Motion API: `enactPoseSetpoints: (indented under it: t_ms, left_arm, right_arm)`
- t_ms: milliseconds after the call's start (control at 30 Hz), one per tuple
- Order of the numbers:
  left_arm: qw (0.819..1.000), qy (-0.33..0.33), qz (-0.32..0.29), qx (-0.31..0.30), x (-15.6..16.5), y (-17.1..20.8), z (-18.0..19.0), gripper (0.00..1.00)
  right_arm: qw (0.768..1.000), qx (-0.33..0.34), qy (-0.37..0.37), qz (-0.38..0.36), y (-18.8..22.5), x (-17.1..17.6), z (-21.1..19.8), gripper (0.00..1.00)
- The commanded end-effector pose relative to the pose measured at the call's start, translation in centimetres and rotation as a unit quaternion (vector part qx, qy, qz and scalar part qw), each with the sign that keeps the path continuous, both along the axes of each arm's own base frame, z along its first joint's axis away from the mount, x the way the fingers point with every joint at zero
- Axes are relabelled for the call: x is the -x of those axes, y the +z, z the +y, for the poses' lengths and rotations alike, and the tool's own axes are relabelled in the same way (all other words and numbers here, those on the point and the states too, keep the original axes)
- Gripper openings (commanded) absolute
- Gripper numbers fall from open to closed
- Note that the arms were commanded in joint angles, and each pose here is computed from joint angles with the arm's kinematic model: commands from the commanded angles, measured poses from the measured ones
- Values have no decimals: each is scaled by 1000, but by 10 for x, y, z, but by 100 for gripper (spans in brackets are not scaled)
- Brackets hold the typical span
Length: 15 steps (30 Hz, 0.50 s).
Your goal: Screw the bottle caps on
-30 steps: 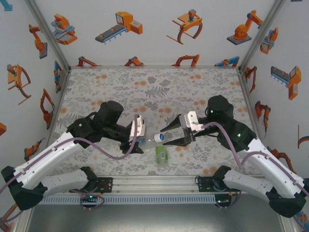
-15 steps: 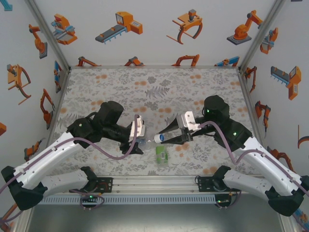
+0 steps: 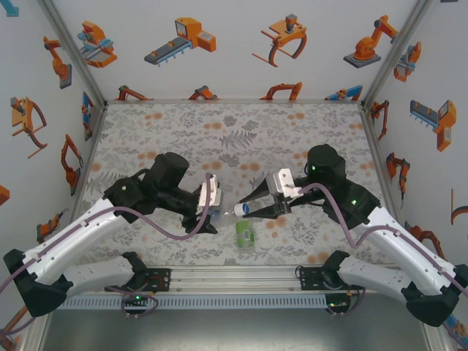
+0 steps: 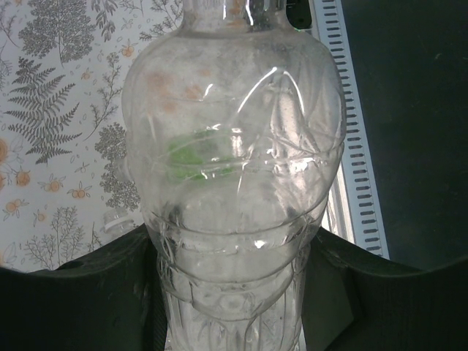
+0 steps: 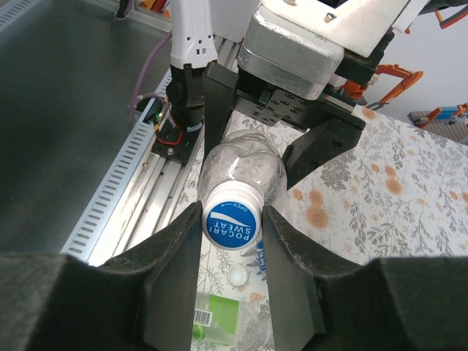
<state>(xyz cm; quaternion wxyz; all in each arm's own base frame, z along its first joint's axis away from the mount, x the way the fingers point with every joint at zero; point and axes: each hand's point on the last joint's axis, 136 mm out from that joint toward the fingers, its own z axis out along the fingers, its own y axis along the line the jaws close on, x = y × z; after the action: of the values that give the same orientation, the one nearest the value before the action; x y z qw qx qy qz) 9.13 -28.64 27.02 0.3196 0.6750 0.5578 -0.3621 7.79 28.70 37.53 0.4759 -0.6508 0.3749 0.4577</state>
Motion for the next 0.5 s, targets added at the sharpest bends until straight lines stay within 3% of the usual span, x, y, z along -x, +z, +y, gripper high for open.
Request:
enactPoseSetpoints:
  t_ms: [0, 167, 267, 367, 467]
  left_arm:
    - [1000, -13, -6, 19, 4, 16, -3, 0]
    - [1000, -5, -19, 20, -1, 16, -4, 0]
    - [999, 18, -45, 22, -12, 15, -6, 0]
    - [995, 56, -79, 29, -31, 14, -9, 0]
    - [989, 90, -110, 29, -50, 12, -12, 0]
  right_arm:
    - [1000, -3, 9, 1, -1, 3, 2, 31]
    - [994, 25, -61, 82, -8, -18, 7, 0]
    - [973, 26, -137, 185, -13, -41, 10, 0]
    - [917, 17, -240, 317, -26, -72, 7, 0]
    - [818, 15, -347, 458, -49, -102, -6, 0]
